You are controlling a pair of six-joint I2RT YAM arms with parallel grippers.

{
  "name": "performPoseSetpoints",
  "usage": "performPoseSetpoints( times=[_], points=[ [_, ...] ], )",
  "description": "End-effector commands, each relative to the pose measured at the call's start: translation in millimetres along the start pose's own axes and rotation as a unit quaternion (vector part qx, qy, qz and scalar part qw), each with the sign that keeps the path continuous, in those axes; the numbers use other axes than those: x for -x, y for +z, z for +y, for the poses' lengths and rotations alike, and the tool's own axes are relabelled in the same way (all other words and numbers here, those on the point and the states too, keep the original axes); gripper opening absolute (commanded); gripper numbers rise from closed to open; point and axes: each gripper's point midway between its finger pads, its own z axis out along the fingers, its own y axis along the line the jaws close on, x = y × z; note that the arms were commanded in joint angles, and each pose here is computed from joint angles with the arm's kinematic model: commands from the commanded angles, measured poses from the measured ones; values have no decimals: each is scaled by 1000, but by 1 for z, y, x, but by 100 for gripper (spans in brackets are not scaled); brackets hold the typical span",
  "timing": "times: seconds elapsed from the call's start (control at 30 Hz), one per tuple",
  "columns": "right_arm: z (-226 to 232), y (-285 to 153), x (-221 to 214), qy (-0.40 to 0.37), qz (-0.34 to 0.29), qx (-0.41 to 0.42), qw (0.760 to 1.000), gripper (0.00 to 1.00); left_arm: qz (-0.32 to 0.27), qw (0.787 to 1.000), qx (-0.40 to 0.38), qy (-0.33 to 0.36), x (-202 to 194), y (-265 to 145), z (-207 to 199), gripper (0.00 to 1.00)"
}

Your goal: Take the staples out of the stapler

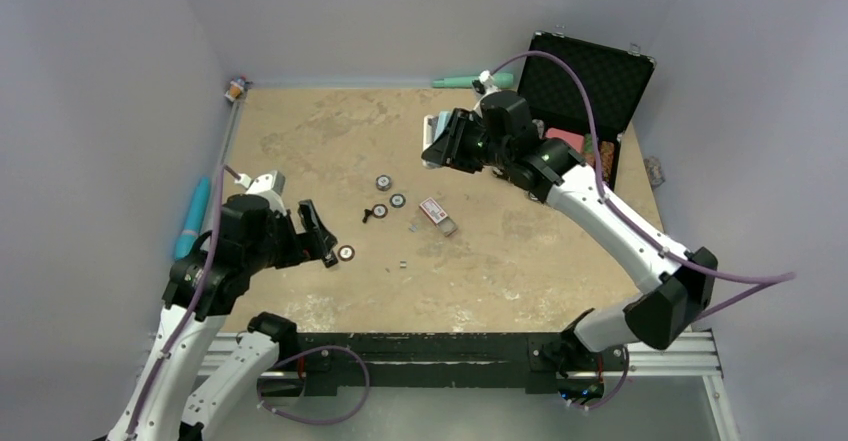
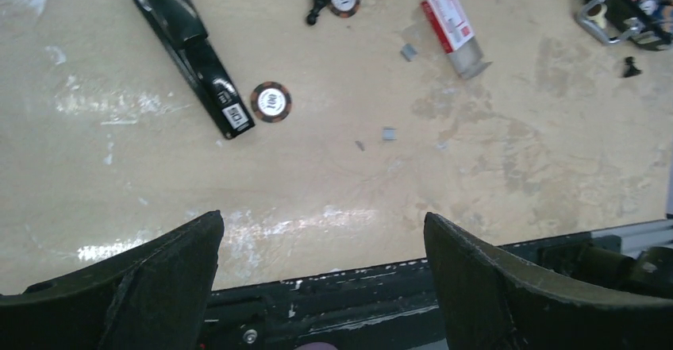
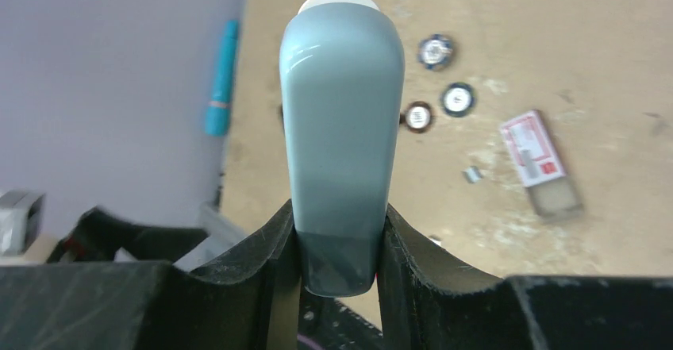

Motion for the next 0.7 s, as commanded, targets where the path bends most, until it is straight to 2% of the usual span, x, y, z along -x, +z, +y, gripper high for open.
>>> performPoseSetpoints(
  times=[0.0, 0.27, 0.5, 0.67],
  points=[
    [-45, 15, 11, -26, -2, -101, 995, 0, -4, 998, 59, 11, -16, 3, 33, 100],
    [-135, 63, -13, -66, 49, -239, 967, 0, -7, 997, 73, 1, -21, 7, 40, 100],
    [-205, 48, -67, -68, 107, -310, 942, 0, 3, 997, 76, -8, -24, 8, 40, 100],
    [-227, 30, -97, -52, 124, -319, 938, 0, -6, 996, 83, -13, -22, 7, 43, 100]
  ],
)
